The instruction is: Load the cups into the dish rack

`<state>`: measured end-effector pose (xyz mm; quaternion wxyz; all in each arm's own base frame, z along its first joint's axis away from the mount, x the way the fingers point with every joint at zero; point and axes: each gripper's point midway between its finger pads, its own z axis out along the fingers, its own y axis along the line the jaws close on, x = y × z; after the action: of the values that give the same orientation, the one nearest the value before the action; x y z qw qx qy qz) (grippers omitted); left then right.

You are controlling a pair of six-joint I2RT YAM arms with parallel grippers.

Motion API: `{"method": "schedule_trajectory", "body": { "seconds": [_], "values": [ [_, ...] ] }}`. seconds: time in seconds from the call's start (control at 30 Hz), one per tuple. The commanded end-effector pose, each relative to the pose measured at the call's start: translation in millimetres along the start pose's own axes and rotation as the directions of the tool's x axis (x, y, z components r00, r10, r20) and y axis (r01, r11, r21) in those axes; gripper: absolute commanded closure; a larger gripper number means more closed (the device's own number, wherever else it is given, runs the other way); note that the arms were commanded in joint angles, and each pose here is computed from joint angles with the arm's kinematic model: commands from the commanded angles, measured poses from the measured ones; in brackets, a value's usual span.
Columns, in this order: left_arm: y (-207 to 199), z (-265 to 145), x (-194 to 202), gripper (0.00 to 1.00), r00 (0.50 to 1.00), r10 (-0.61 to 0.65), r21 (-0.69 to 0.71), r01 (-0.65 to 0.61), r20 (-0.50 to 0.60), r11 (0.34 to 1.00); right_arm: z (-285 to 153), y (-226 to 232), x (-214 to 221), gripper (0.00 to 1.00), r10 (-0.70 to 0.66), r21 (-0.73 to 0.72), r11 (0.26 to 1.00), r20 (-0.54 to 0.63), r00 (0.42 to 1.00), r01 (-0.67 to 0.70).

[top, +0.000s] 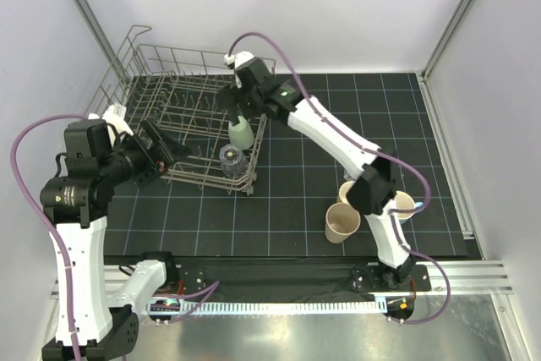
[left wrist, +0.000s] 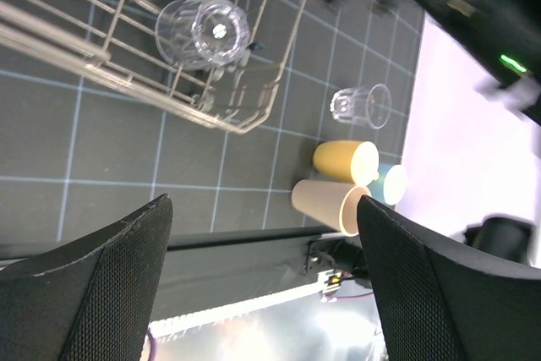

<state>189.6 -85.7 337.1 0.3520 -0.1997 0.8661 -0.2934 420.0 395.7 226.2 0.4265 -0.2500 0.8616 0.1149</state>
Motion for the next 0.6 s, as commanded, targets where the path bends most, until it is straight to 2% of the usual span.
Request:
{"method": "schedule_trajectory", "body": {
  "seconds": [0.0, 0.03, 0.07, 0.23, 0.27, 0.3, 0.33, 0.37, 0.43, 0.57],
  "values": [
    [-14, 11, -11, 0.13, 0.999, -0.040, 0.065, 0.039, 0.014, 0.997, -101, -22, -59, 0.01, 0.045, 0.013, 0.999, 0.158, 0.986, -0.048],
    [-15, 13, -13, 0.12, 0.999, -0.045, 0.070, 0.044, 0.016, 0.997, -126, -28, -65, 0.01, 0.067, 0.011, 0.997, 0.183, 0.981, -0.071],
    [-11, 18, -12, 0.12, 0.998, -0.060, 0.059, 0.059, 0.005, 0.997, -127, -35, -49, 0.01, 0.072, 0.020, 0.997, 0.135, 0.988, -0.075],
    [-15, 37, -7, 0.11, 0.997, -0.060, 0.048, 0.062, -0.042, 0.997, -167, -66, -5, 0.02, 0.173, 0.010, 0.985, 0.065, 0.983, -0.174],
    [-17, 41, -6, 0.11, 0.997, -0.062, 0.041, 0.064, -0.044, 0.997, -164, -73, 18, 0.02, 0.203, 0.023, 0.979, 0.021, 0.979, -0.204],
    [-19, 46, -9, 0.11, 0.998, -0.055, 0.033, 0.056, -0.026, 0.998, -181, -76, 22, 0.02, 0.225, -0.002, 0.974, 0.037, 0.974, -0.225],
    [-25, 54, 2, 0.11, 0.997, -0.035, 0.038, 0.037, -0.065, 0.999, -186, -90, 30, 0.02, 0.250, 0.015, 0.968, 0.036, 0.968, -0.251],
    [-30, 58, 4, 0.11, 0.996, -0.053, 0.043, 0.056, -0.070, 0.998, -180, -95, 56, 0.02, 0.263, 0.036, 0.964, -0.019, 0.965, -0.262],
    [-48, 71, 15, 0.11, 0.996, -0.019, 0.067, 0.025, -0.092, 0.997, -193, -114, 73, 0.02, 0.307, 0.071, 0.950, -0.025, 0.951, -0.304],
    [-80, 88, 32, 0.10, 0.990, 0.051, 0.087, -0.040, -0.131, 0.995, -195, -135, 133, 0.05, 0.360, 0.142, 0.929, -0.144, 0.922, -0.341]
  ]
}}
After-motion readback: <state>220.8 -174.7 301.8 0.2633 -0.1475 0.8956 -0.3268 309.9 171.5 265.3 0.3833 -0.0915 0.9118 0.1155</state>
